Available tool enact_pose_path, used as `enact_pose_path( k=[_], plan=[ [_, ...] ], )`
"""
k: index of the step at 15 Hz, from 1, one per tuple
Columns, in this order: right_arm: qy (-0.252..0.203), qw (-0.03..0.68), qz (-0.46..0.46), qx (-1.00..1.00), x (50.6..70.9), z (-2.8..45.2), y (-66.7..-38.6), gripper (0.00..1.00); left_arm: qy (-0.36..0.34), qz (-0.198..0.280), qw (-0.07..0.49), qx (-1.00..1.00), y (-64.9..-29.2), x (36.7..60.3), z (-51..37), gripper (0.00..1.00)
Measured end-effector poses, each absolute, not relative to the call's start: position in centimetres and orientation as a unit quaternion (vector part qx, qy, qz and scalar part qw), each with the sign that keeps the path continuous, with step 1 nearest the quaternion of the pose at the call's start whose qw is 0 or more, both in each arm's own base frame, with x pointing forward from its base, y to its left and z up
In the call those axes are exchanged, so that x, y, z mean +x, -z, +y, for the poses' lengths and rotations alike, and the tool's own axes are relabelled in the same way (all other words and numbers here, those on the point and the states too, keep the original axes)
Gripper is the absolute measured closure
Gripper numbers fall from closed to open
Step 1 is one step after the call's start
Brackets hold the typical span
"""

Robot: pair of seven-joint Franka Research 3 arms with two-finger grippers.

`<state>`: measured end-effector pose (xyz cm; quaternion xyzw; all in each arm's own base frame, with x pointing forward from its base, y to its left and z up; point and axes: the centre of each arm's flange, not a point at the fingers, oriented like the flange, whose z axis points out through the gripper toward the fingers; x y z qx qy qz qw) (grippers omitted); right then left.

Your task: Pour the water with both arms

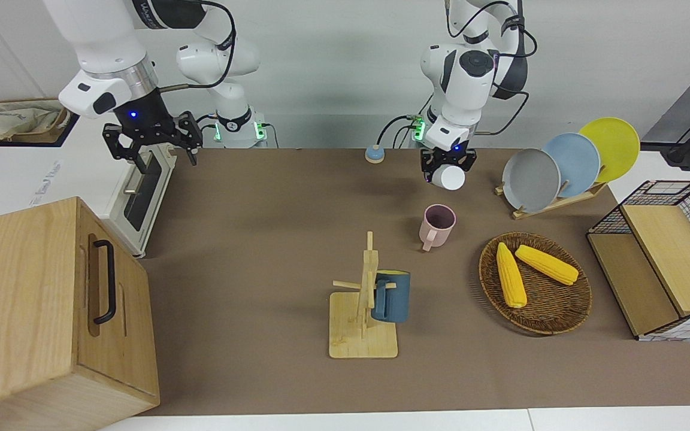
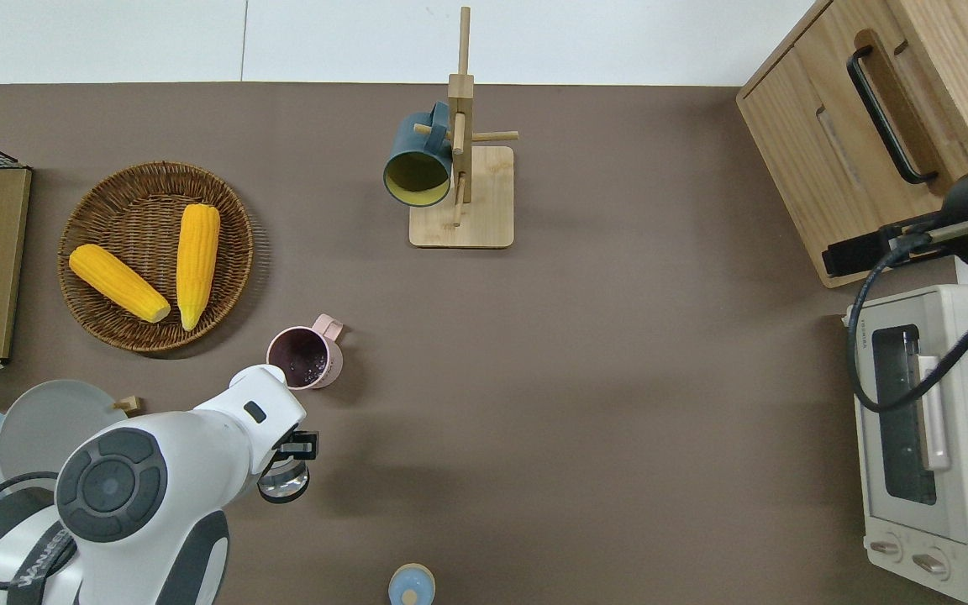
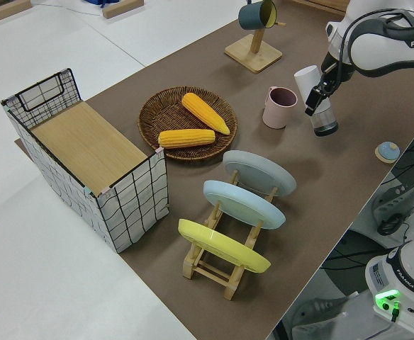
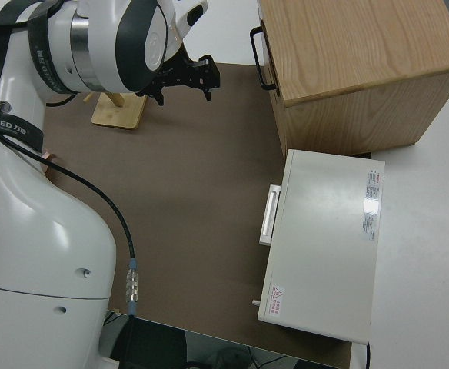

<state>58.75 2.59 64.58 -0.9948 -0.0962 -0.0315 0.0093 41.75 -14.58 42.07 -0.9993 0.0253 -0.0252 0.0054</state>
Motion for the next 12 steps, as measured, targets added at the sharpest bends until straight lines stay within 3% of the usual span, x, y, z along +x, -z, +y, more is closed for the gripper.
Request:
enact_pose_path(
  k=[7, 12],
  plan=[
    [0.032, 0.009, -0.096, -0.995, 58.7, 2.6, -64.6, 0.01, 0.078, -0.022, -0.008, -0.997, -43.8, 42.9, -12.3, 0.36],
    [0.032, 0.009, -0.096, -0.995, 58.7, 2.6, -64.6, 0.01, 0.188, -0.081, -0.024, -0.979, -47.0, 45.6, -7.4, 0.36]
  ],
)
